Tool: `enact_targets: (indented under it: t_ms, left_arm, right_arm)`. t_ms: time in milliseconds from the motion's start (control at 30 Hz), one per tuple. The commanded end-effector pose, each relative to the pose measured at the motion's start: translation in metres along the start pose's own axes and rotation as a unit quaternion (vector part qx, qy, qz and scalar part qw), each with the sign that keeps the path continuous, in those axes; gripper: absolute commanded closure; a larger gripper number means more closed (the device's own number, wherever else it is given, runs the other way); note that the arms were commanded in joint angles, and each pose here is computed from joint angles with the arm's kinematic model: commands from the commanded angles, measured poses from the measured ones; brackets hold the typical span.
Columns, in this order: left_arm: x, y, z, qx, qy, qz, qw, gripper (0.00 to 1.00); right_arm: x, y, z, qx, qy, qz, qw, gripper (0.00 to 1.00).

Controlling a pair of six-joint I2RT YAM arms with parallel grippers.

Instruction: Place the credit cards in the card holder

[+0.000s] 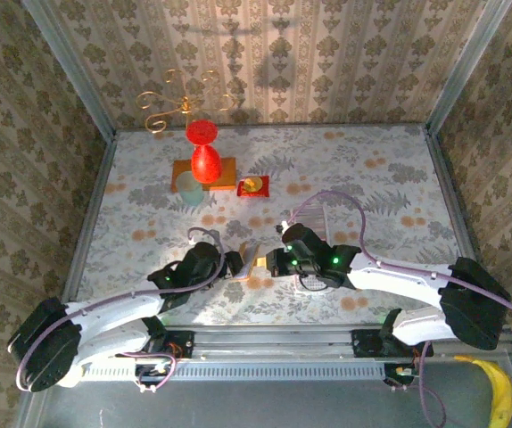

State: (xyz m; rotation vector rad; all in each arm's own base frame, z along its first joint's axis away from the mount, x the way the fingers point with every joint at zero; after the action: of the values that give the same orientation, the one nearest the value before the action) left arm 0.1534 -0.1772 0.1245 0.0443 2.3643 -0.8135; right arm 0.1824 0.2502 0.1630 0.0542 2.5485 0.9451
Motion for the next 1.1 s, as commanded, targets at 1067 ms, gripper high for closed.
enact_targets:
  t_ms: [1067]
  left_arm:
    - [0.028, 0.047, -0.010, -0.050, 0.042, -0.024, 0.998, 0.85]
  right_arm:
    - [-0.012, -0.030, -0.002, 0.113, 0.003, -0.008, 0.994, 0.98]
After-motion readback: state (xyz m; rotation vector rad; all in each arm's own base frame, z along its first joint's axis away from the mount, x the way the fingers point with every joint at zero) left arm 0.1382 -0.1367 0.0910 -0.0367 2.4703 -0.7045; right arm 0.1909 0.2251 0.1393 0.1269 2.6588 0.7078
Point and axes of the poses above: each hand's point on the last joint's axis, 136 mm out from that joint toward the fingers, its own z axis out along the fingers, its own y axis along the line the jaws close on, x = y × z, the point moved 8 cm from there along -z, back along the fingers, and after that the axes turned 10 degrees about z, right-handed, at the moved point
